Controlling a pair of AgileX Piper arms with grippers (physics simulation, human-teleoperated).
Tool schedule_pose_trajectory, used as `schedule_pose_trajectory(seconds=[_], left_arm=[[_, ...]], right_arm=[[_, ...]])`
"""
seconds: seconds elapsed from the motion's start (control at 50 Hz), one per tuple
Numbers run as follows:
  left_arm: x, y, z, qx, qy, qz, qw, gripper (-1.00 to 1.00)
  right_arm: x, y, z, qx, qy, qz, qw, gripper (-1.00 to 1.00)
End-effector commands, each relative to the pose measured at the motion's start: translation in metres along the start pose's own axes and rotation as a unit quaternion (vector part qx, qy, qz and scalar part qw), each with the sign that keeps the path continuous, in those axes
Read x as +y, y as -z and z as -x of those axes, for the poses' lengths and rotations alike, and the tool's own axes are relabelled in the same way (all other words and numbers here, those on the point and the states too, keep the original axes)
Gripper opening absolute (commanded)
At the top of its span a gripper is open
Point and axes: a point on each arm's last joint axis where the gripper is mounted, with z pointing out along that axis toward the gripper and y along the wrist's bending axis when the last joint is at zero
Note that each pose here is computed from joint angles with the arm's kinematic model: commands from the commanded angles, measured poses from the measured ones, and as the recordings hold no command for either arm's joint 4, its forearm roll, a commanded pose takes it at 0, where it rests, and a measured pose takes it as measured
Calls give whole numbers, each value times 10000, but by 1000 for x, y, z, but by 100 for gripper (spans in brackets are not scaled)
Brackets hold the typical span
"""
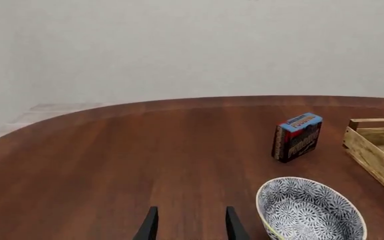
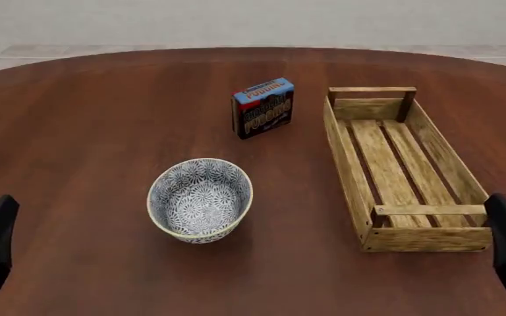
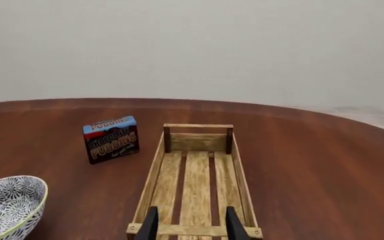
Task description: Pick up the bowl on the left and put it in the tray.
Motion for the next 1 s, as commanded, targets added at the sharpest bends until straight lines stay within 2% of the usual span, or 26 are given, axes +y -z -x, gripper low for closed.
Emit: schedule_pose_trajectory(seconds=[0.02,0.06,0.18,0.28,0.42,0.48,0.58,0.66,0.72,0.76,0.8,0.84,1.0], left_arm=[[0,0,2,-25,-27,-29,10000,100],[0,0,2,-18,-31,-15,10000,100],[0,0,4,-33,-40,16,10000,100],[0,1,5,-34,-51,20,10000,100],[0,1,8,-67,-60,-9,10000,100],[0,1,10,-82,-76,-19,9999,100],[0,2,17,-114,-104,-19,9999,100],[0,2,19,-131,-113,-20,9998,100],[0,2,19,-128,-119,-21,9998,100],[0,3,20,-137,-110,-35,9998,100],[0,3,20,-135,-111,-34,9998,100],[0,3,21,-136,-111,-30,9998,100],[0,3,23,-157,-42,-5,9999,100]], right_arm=[[4,1,6,80,-96,325,9994,100],[5,1,10,21,-15,455,9990,100],[5,2,15,12,-132,526,9985,100],[6,1,18,102,-21,590,9982,100],[9,1,25,20,36,828,9966,100],[11,-1,27,36,107,990,9950,100],[14,-3,34,56,-19,1194,9928,100],[15,-4,37,51,24,1262,9920,100],[17,-4,38,-37,249,1438,9893,100],[17,-5,41,-30,180,1456,9892,100],[18,-5,43,-61,250,1527,9879,100],[20,-7,46,-43,178,1597,9870,100],[23,-13,54,-70,230,1692,9853,100]])
